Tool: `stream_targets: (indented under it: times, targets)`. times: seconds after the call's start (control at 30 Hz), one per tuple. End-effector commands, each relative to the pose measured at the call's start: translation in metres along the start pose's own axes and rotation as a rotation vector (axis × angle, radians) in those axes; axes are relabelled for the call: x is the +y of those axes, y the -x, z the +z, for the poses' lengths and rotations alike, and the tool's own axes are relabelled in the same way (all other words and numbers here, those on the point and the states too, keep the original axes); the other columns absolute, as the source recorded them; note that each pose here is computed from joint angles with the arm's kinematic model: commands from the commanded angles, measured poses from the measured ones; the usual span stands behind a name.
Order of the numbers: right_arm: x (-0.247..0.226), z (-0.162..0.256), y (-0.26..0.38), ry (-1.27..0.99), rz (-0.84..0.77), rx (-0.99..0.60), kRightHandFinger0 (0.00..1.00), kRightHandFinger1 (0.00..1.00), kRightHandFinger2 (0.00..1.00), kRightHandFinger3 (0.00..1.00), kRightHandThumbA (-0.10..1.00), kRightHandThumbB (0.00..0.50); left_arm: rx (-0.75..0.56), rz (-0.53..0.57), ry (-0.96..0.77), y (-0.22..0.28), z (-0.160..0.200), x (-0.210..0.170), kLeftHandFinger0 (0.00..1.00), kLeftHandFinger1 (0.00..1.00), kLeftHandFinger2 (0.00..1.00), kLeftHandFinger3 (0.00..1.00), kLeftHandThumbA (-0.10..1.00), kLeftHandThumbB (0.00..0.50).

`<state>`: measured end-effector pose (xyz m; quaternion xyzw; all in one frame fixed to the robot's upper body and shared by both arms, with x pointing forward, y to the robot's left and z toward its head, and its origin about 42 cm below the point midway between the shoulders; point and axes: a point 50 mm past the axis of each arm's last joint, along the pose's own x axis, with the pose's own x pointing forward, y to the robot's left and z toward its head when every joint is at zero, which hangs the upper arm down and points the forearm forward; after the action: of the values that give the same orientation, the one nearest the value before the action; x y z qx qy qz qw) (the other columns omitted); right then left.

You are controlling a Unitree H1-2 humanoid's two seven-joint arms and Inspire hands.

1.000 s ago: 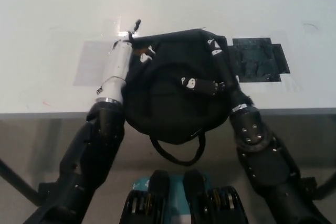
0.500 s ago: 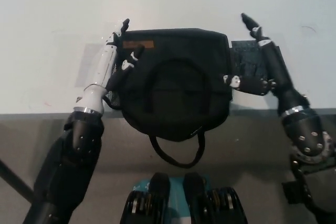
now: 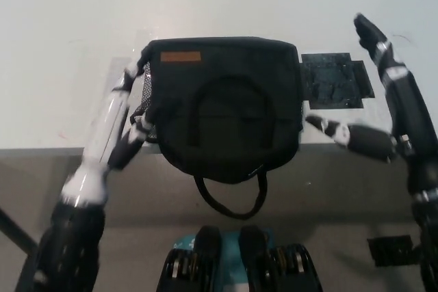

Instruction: A soft travel bag is kept infront of the robot in the middle of the desk and the robot uses both its hands to press it to reduce its size

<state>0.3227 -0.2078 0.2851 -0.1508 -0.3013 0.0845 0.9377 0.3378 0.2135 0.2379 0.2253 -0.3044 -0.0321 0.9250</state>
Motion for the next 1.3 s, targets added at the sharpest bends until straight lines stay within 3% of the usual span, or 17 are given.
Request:
stream_targets:
  times: [0.0, 0.07, 0.1, 0.23, 0.33, 0.4, 0.53, 0.57, 0.67, 0.73, 0.8, 0.9, 1.0, 1.27]
  targets:
    - [-0.008, 0.097, 0.066, -0.101, -0.002, -0.4, 1.0, 1.0, 1.0, 1.0, 1.0, 0.182, -0.256, 0.105, 0.135, 0.082, 0.103, 0.048, 1.0, 1.0, 1.0, 1.0, 1.0, 0.326]
    - [0.002, 0.088, 0.081, -0.129, -0.003, -0.373, 1.0, 1.0, 1.0, 1.0, 1.0, 0.137, -0.222, 0.102, 0.14, 0.109, 0.101, 0.043, 1.0, 1.0, 1.0, 1.0, 1.0, 0.327]
    - [0.006, 0.082, 0.086, -0.16, -0.005, -0.345, 1.0, 1.0, 1.0, 1.0, 1.0, 0.156, -0.205, 0.094, 0.144, 0.116, 0.1, 0.041, 1.0, 1.0, 1.0, 1.0, 1.0, 0.331]
    - [0.028, 0.051, 0.107, -0.212, -0.004, -0.215, 1.0, 1.0, 1.0, 1.0, 1.0, 0.131, -0.082, 0.095, 0.195, 0.148, 0.079, 0.03, 1.0, 1.0, 1.0, 1.0, 1.0, 0.358]
    - [0.034, 0.027, 0.119, -0.263, -0.037, -0.093, 1.0, 1.0, 1.0, 1.0, 1.0, 0.202, -0.017, 0.047, 0.195, 0.16, 0.063, 0.025, 1.0, 1.0, 1.0, 1.0, 1.0, 0.342]
    - [0.038, 0.008, 0.126, -0.273, -0.06, -0.019, 1.0, 1.0, 1.0, 1.0, 1.0, 0.213, 0.041, 0.029, 0.183, 0.166, 0.054, 0.019, 1.0, 1.0, 1.0, 1.0, 1.0, 0.331]
    - [0.051, -0.022, 0.145, -0.287, -0.082, 0.09, 1.0, 1.0, 1.0, 1.0, 1.0, 0.177, 0.156, -0.008, 0.229, 0.18, 0.03, 0.005, 1.0, 1.0, 1.0, 1.0, 1.0, 0.348]
    - [0.054, -0.032, 0.152, -0.294, -0.078, 0.133, 1.0, 1.0, 1.0, 1.0, 1.0, 0.164, 0.182, -0.008, 0.221, 0.182, 0.019, 0.001, 1.0, 1.0, 1.0, 1.0, 1.0, 0.318]
    - [0.061, -0.059, 0.162, -0.296, -0.075, 0.196, 1.0, 1.0, 1.0, 1.0, 1.0, 0.15, 0.271, -0.014, 0.245, 0.186, -0.003, -0.008, 1.0, 1.0, 1.0, 1.0, 1.0, 0.291]
    - [0.065, -0.071, 0.166, -0.315, -0.075, 0.228, 1.0, 1.0, 1.0, 1.0, 1.0, 0.184, 0.304, -0.014, 0.248, 0.191, -0.013, -0.011, 1.0, 1.0, 1.0, 1.0, 1.0, 0.242]
    - [0.067, -0.078, 0.167, -0.327, -0.078, 0.242, 1.0, 1.0, 1.0, 1.0, 1.0, 0.192, 0.33, -0.016, 0.256, 0.193, -0.02, -0.013, 1.0, 1.0, 1.0, 1.0, 1.0, 0.232]
    - [0.072, -0.089, 0.168, -0.367, -0.082, 0.29, 1.0, 1.0, 1.0, 1.0, 1.0, 0.225, 0.379, -0.016, 0.237, 0.198, -0.038, -0.017, 1.0, 1.0, 1.0, 1.0, 1.0, 0.279]
    - [0.076, -0.096, 0.172, -0.35, -0.088, 0.309, 1.0, 1.0, 1.0, 1.0, 1.0, 0.217, 0.421, -0.037, 0.22, 0.2, -0.049, -0.018, 1.0, 1.0, 1.0, 1.0, 1.0, 0.317]
    - [0.086, -0.104, 0.175, -0.383, -0.067, 0.348, 1.0, 1.0, 1.0, 1.0, 1.0, 0.225, 0.475, -0.063, 0.249, 0.206, -0.061, -0.016, 1.0, 1.0, 1.0, 1.0, 1.0, 0.302]
